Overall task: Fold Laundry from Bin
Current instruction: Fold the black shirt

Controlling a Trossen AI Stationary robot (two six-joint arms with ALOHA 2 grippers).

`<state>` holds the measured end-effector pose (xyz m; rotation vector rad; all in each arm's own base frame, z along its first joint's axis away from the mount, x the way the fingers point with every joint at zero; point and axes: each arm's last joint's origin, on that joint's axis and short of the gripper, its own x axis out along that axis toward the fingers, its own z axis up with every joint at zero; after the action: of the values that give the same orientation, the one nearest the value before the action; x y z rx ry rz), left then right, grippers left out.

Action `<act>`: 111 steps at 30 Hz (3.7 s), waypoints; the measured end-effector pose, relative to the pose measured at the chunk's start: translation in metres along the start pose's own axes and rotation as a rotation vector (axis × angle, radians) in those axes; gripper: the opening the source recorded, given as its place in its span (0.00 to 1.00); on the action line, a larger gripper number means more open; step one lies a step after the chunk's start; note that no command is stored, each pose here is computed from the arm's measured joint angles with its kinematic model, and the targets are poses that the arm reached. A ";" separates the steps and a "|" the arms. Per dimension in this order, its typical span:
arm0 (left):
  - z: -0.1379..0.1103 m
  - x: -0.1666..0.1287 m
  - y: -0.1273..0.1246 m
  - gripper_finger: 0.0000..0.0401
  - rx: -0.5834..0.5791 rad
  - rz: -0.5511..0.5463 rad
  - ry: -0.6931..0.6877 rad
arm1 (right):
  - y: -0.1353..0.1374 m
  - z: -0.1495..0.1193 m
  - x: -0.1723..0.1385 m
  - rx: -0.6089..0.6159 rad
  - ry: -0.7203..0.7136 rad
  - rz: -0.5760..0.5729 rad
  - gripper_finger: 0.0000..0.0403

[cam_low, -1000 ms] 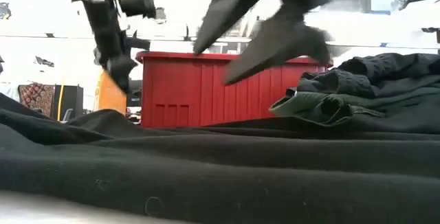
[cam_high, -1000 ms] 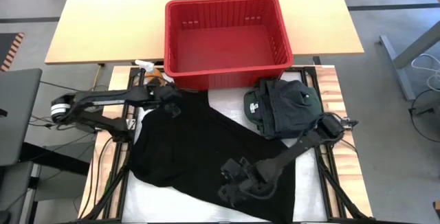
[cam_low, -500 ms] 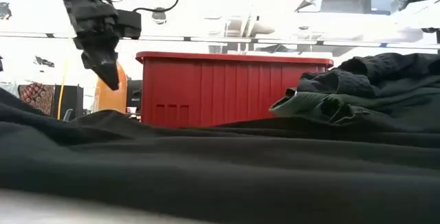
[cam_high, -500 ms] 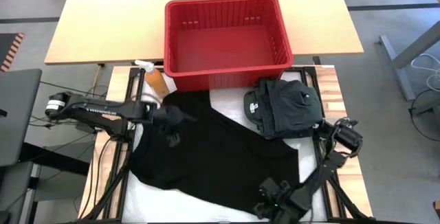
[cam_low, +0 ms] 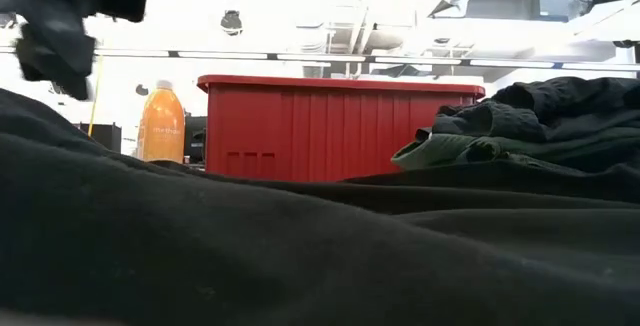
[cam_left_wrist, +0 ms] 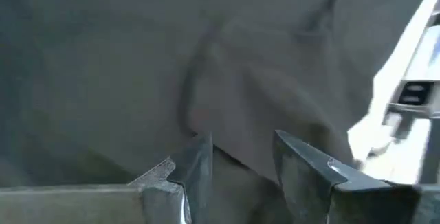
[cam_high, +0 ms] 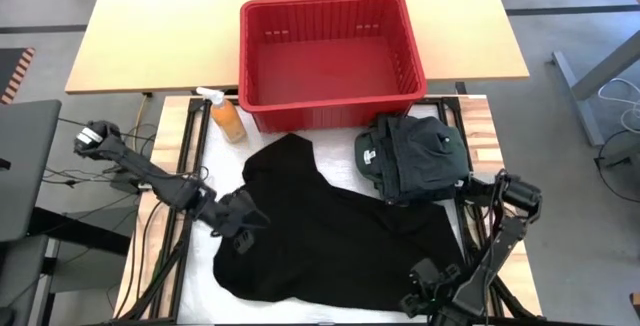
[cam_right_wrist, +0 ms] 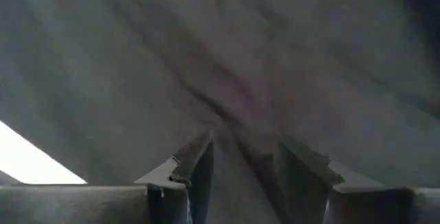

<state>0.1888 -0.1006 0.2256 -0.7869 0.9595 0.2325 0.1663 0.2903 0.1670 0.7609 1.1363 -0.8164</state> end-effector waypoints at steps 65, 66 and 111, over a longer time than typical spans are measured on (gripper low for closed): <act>-0.002 -0.016 0.022 0.00 0.102 0.159 0.042 | 0.017 0.059 -0.058 -0.115 -0.122 0.286 0.43; 0.001 -0.014 0.023 0.00 0.108 0.166 0.039 | 0.023 0.062 -0.059 -0.128 -0.132 0.328 0.43; -0.096 0.025 0.014 0.35 -0.070 -0.118 0.169 | 0.117 0.080 0.068 -0.196 -0.084 0.494 0.43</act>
<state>0.1339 -0.1603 0.1674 -0.9358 1.0642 0.0987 0.3182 0.2690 0.1335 0.7901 0.8844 -0.3143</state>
